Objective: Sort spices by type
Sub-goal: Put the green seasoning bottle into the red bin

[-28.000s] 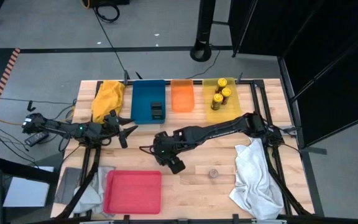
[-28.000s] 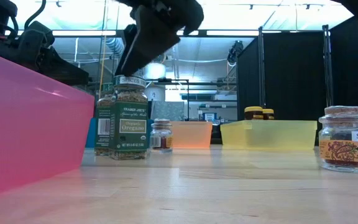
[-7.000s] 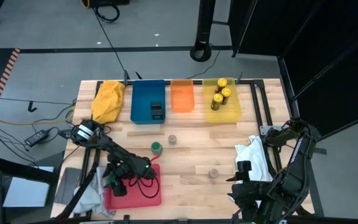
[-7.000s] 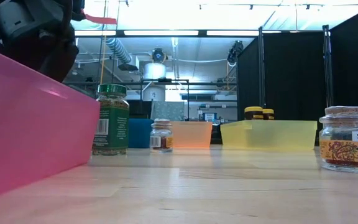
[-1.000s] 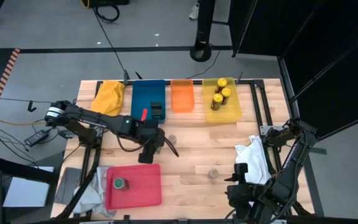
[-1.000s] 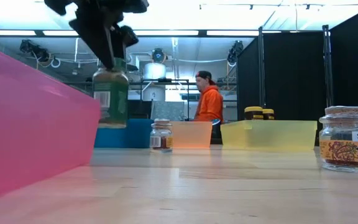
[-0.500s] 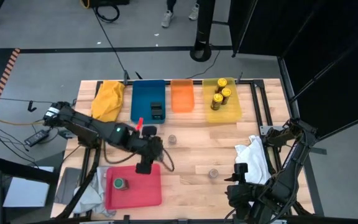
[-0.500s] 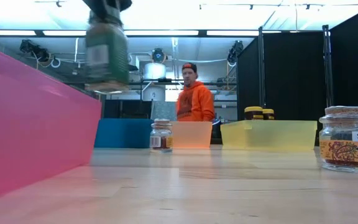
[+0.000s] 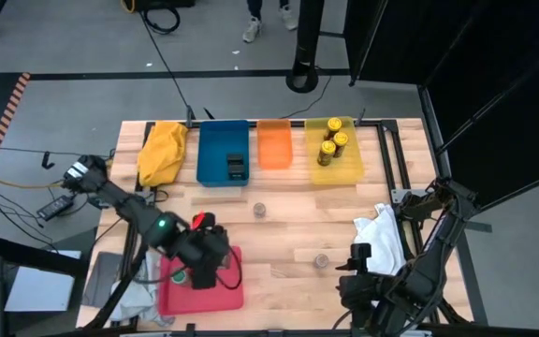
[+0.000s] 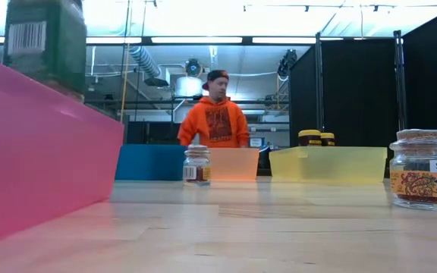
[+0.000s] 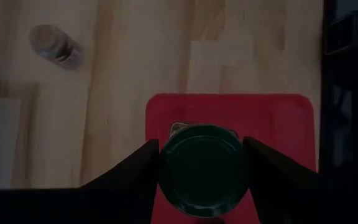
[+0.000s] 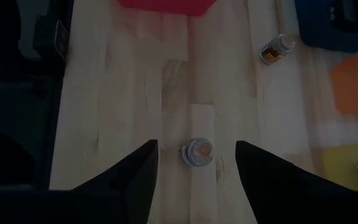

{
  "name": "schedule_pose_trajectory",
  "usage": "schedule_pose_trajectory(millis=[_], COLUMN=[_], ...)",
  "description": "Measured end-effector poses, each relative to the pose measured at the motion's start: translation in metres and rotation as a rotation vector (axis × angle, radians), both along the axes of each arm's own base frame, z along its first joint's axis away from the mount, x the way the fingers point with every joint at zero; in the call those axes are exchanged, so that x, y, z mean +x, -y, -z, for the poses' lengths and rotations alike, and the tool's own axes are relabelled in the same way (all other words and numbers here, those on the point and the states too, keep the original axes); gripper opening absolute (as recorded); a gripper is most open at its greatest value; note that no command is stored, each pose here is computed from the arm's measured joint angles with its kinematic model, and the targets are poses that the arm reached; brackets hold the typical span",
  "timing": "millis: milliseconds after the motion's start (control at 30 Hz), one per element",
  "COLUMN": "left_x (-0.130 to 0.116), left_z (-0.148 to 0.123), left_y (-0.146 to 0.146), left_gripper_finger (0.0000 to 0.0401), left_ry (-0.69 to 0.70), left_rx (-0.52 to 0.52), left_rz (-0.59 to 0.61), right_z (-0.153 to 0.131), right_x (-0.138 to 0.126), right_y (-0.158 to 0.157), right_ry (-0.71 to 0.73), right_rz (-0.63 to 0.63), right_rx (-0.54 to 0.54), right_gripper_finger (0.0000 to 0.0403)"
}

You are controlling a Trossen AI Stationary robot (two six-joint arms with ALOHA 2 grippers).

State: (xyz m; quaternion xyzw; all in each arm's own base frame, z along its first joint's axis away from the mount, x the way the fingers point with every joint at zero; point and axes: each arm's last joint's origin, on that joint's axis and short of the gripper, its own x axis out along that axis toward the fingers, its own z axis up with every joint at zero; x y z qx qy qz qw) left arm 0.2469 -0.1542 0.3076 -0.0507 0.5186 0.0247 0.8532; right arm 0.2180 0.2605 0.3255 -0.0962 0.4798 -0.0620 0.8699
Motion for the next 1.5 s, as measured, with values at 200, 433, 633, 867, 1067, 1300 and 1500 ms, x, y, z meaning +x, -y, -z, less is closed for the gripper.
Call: schedule_pose_trajectory(millis=[200,433,633,867,1067,1300,1500], left_x=[-0.014,-0.021,-0.024,-0.026,-0.023,-0.023,-0.023], left_z=[0.021,0.047,0.067,0.077,0.07,0.069,0.069], left_y=[0.017,0.023,0.022,0.021,0.025,0.025,0.026], left_gripper_finger=[0.0201,0.0202,0.0202,0.0206,0.0234,0.0264,0.0274], left_ry=[-0.014,-0.024,-0.048,-0.071,-0.06,-0.066,-0.082], left_rx=[-0.007,-0.044,-0.058,-0.089,-0.102,-0.103,-0.121], left_rz=[-0.09,-0.147,-0.157,-0.16,-0.101,-0.085,-0.069], right_z=[0.0,0.0,-0.001,-0.001,-0.001,-0.001,-0.002], right_x=[0.001,0.001,0.002,0.002,0.002,0.003,0.004], right_y=[-0.001,-0.001,-0.002,-0.002,-0.002,-0.002,-0.001], right_ry=[0.008,0.01,0.021,0.021,0.02,0.047,0.089], right_rz=[-0.001,0.0,-0.001,-0.001,-0.004,-0.015,-0.003], right_rx=[0.01,0.013,0.027,0.026,0.024,-0.009,-0.045], right_gripper_finger=[0.0224,0.0224,0.0224,0.0224,0.0224,0.0224,0.0229])
